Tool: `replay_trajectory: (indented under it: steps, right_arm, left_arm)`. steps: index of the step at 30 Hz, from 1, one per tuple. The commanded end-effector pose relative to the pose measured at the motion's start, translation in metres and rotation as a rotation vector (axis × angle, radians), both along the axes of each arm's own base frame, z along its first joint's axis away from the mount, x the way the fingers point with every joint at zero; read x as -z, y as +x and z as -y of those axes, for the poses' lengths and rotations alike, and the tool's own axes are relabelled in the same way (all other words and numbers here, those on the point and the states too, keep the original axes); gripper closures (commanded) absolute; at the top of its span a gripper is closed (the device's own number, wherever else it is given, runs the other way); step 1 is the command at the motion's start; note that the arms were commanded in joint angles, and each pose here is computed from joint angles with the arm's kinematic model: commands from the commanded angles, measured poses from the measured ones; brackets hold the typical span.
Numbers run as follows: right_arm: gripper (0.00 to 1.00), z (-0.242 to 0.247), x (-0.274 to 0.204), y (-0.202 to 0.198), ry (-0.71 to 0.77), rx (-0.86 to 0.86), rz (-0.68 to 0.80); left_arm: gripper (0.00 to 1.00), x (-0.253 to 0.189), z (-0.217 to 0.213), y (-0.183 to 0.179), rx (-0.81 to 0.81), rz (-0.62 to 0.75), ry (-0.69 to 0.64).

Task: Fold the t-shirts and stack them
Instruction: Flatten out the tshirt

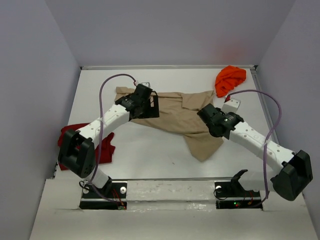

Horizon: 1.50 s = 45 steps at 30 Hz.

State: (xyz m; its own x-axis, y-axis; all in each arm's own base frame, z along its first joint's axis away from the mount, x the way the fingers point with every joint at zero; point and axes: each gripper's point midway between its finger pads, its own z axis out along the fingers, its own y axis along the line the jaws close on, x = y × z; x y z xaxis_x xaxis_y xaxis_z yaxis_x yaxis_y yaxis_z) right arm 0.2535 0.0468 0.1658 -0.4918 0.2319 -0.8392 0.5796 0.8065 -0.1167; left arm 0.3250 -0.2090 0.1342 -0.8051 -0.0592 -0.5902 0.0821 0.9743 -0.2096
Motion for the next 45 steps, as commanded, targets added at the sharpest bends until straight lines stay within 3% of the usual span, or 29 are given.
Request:
replay_trajectory:
  steps: [1, 5, 7, 9, 10, 11, 12, 17, 24, 28, 29, 31, 33, 34, 35, 38, 43, 45]
  right_arm:
    - [0.99, -0.088, 0.029, 0.089, 0.302, -0.508, -0.17]
    - [1.0, -0.112, 0.023, 0.119, 0.358, -0.592, -0.172]
    - [1.0, -0.126, 0.024, 0.13, 0.49, -0.689, -0.195]
    - [1.0, -0.128, 0.01, 0.15, 0.544, -0.715, -0.15]
    - [1.0, -0.121, 0.016, 0.16, 0.587, -0.71, -0.165]
    - [1.0, -0.119, 0.014, 0.166, 0.61, -0.726, -0.162]
    - [1.0, -0.119, 0.004, 0.175, 0.626, -0.747, -0.141]
    - [1.0, -0.081, 0.012, 0.193, 0.501, -0.64, -0.172]
    - [1.0, -0.107, 0.028, 0.18, 0.619, -0.747, -0.229]
    - [0.74, -0.126, 0.019, 0.156, 0.718, -0.866, -0.2]
    - [0.61, -0.13, 0.014, 0.15, 0.733, -0.901, -0.196]
    - [0.55, -0.13, 0.017, 0.141, 0.741, -0.907, -0.215]
    - [0.4, -0.141, 0.012, 0.126, 0.722, -0.964, -0.225]
    - [0.36, -0.144, 0.016, 0.118, 0.722, -0.975, -0.242]
    - [0.33, -0.156, 0.01, 0.108, 0.718, -1.011, -0.244]
    - [0.32, -0.178, 0.007, 0.085, 0.691, -1.075, -0.288]
    - [0.38, -0.189, 0.007, 0.069, 0.702, -1.098, -0.316]
    - [0.54, -0.182, 0.01, 0.082, 0.655, -1.037, -0.301]
  left_arm:
    - [0.01, 0.015, 0.002, 0.02, -0.086, -0.045, 0.066]
    - [0.08, -0.003, 0.031, 0.037, -0.025, -0.025, -0.038]
    - [0.19, -0.01, 0.042, 0.05, -0.006, -0.021, -0.06]
    - [0.46, -0.018, 0.045, 0.071, -0.016, -0.014, -0.054]
    - [0.77, -0.019, 0.045, 0.076, -0.018, -0.023, -0.051]
    - [0.92, -0.022, 0.046, 0.082, -0.023, -0.024, -0.052]
    - [1.0, -0.028, 0.048, 0.093, -0.023, -0.013, -0.053]
    - [1.0, -0.036, 0.038, 0.119, -0.05, -0.019, -0.073]
    - [1.0, -0.012, 0.019, 0.131, -0.058, -0.116, -0.147]
    - [1.0, -0.001, 0.011, 0.122, -0.058, -0.141, -0.138]
    - [1.0, -0.002, 0.008, 0.123, -0.066, -0.126, -0.132]
    - [0.86, -0.001, 0.005, 0.115, -0.07, -0.127, -0.137]
    - [0.68, -0.006, 0.002, 0.112, -0.079, -0.102, -0.138]
    - [0.43, -0.009, 0.0, 0.111, -0.086, -0.088, -0.138]
    - [0.34, -0.01, -0.001, 0.111, -0.091, -0.079, -0.138]
    - [0.24, -0.014, -0.007, 0.109, -0.11, -0.065, -0.122]
    - [0.23, -0.012, -0.016, 0.099, -0.15, -0.063, -0.088]
    - [0.28, -0.007, -0.018, 0.096, -0.162, -0.063, -0.097]
